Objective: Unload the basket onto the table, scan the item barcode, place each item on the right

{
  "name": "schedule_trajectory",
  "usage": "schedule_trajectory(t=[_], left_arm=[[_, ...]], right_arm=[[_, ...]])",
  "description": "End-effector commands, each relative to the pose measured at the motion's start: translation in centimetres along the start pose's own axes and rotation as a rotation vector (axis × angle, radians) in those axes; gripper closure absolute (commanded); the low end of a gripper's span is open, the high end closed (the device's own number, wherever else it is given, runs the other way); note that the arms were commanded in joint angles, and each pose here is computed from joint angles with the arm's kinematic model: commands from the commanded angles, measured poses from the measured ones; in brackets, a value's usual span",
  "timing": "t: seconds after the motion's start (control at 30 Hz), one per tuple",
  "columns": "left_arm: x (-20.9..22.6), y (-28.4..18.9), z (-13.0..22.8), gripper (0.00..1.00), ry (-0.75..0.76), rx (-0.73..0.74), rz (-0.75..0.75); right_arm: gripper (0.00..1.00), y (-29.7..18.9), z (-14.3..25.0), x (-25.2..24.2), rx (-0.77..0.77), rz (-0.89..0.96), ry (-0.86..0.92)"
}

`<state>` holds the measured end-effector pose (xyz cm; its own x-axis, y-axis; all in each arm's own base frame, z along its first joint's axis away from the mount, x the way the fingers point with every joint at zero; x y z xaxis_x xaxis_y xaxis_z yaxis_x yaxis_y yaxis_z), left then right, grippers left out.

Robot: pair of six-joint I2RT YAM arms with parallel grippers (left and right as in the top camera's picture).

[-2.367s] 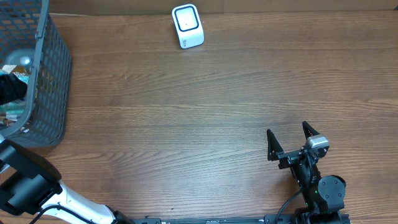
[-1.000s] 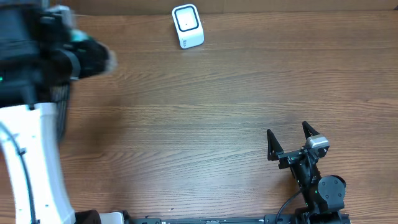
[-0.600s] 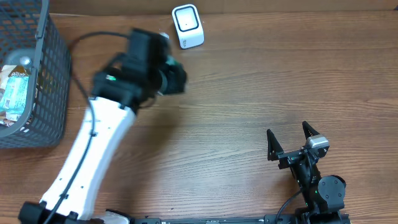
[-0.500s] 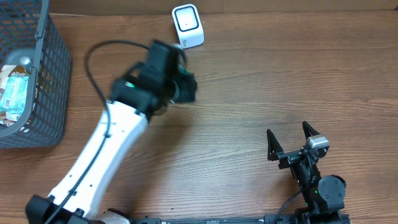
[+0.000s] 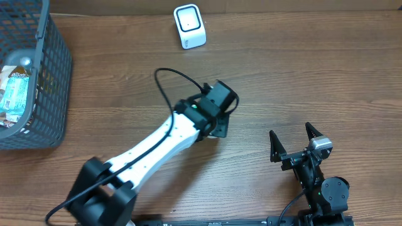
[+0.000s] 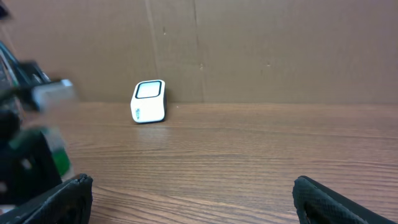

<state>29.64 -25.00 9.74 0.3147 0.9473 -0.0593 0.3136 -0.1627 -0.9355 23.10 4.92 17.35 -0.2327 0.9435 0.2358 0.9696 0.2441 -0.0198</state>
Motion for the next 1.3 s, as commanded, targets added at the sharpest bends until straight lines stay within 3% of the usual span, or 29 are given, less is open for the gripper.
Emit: schedule_trajectory(t=[0.0, 0.23, 0.47, 0.97, 1.0, 1.07, 1.1, 1.2, 1.27], left_arm=[[-0.2, 1.0, -0.3, 0.64, -0.012, -0.014, -0.026], [-0.4, 1.3, -1.2, 0.64, -0.024, -0.055, -0.028], [-0.3, 1.2, -1.6, 0.63, -0.219, -0.080, -0.035], [-3.6, 1.1, -1.5, 0.64, -0.153, -0.133, -0.011], [-4.2, 1.1, -1.4, 0.63, -0.148, -0.131, 0.010], [-5.3, 1.1, -1.1, 0.43, -0.140, -0.111, 0.061], [-5.6, 1.1, -1.0, 0.42, -0.138, -0.101, 0.079], [-5.8, 1.1, -1.2, 0.63, -0.139, -0.111, 0.084], [-5.8, 1.1, -1.6, 0.64, -0.142, -0.129, 0.085]], right_arm=[[0.00, 0.0, 0.2, -0.2, -0.004, 0.006, -0.001], [0.00, 0.0, 0.2, -0.2, -0.004, 0.006, -0.001], [0.00, 0.0, 0.2, -0.2, -0.004, 0.006, -0.001], [0.00, 0.0, 0.2, -0.2, -0.004, 0.006, -0.001], [0.00, 0.0, 0.2, -0.2, -0.004, 0.006, -0.001], [0.00, 0.0, 0.2, -0.2, -0.004, 0.006, -0.001], [0.00, 0.0, 0.2, -0.2, -0.004, 0.006, -0.001], [0.00, 0.0, 0.2, -0.2, -0.004, 0.006, -0.001], [0.00, 0.0, 0.2, -0.2, -0.004, 0.006, -0.001]])
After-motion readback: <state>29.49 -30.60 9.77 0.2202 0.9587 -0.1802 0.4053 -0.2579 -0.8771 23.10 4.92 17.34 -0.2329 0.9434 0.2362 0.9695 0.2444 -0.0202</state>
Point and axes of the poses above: each gripper's point midway between its finger pads, its own y axis out along the fingers, its own x axis along the line the jaws close on, z = x × y, the point moved 1 cm from there along -y, back along the fingers, and after that the axes turned 8 degrees about y, right-handed, at the moved point
